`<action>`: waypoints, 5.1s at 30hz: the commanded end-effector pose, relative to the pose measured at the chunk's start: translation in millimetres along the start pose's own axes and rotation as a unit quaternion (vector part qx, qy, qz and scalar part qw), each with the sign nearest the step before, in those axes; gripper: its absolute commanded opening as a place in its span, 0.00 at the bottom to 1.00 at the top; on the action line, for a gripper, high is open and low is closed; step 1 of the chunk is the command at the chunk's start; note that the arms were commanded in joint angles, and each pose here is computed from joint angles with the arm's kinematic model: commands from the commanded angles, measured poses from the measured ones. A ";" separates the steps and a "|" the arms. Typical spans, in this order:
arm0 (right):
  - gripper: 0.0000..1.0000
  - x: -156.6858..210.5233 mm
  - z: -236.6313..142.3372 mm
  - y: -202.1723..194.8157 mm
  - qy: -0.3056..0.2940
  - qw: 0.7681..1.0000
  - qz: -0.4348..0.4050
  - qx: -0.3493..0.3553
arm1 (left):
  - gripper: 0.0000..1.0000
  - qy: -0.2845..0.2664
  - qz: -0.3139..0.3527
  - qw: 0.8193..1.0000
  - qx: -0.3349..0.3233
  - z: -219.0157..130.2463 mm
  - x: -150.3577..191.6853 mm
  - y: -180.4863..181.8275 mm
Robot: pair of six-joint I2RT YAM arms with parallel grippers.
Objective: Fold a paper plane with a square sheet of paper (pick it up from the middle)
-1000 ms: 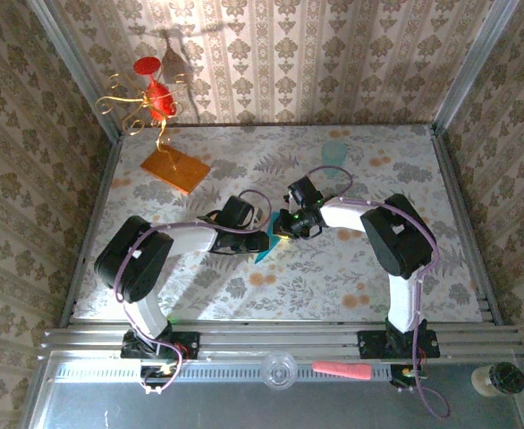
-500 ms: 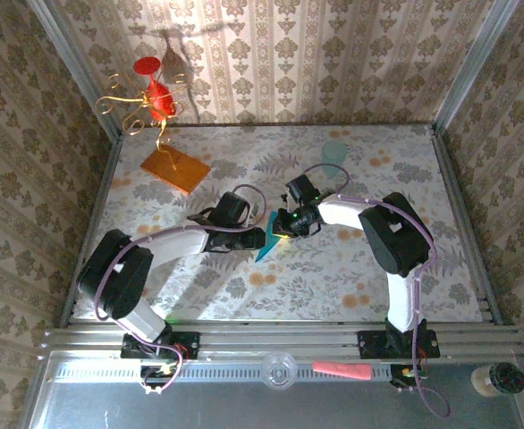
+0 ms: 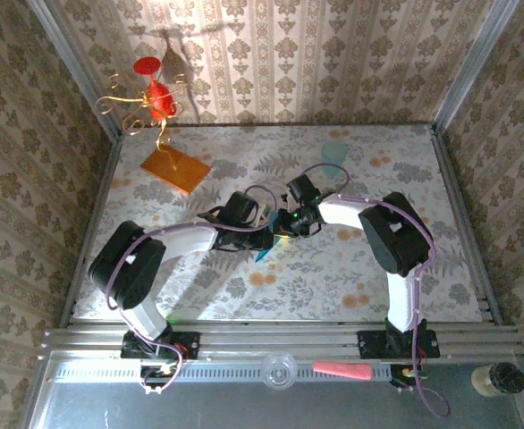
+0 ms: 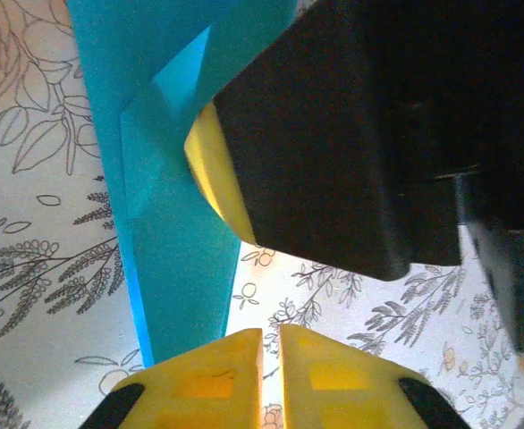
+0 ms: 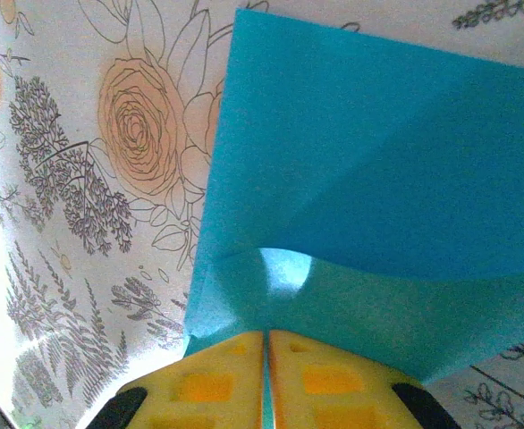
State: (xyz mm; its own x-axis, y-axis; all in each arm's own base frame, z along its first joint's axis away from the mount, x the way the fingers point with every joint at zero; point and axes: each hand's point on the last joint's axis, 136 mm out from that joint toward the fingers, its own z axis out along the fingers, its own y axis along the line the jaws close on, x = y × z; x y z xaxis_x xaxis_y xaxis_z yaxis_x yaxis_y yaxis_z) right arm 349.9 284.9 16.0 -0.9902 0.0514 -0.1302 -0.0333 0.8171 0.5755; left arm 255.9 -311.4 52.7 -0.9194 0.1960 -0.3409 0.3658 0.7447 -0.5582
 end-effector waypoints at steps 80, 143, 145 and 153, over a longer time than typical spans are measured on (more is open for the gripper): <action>0.11 22.1 19.7 -45.1 0.057 0.995 0.047 0.072 | 0.00 0.064 -0.024 0.998 0.000 9.0 52.9 14.5; 0.11 21.9 14.9 -14.5 0.057 0.998 0.032 0.000 | 0.00 -0.008 -0.077 0.997 -0.004 7.9 8.3 16.5; 0.11 19.4 12.2 -9.3 0.054 0.998 0.028 -0.007 | 0.00 0.000 -0.079 0.997 -0.016 8.9 14.6 22.5; 0.14 -10.8 -18.1 24.2 0.016 0.999 -0.006 -0.047 | 0.00 0.025 -0.095 0.994 -0.037 9.3 43.8 40.1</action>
State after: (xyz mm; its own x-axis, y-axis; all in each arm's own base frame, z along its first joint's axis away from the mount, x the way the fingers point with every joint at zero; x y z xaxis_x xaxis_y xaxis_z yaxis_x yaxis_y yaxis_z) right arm 347.5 294.1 18.8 -0.9976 0.0247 -0.0642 -0.0216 0.7735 0.6334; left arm 245.3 -293.6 21.3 -0.9663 0.0811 -0.2444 0.2134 0.7832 -0.5839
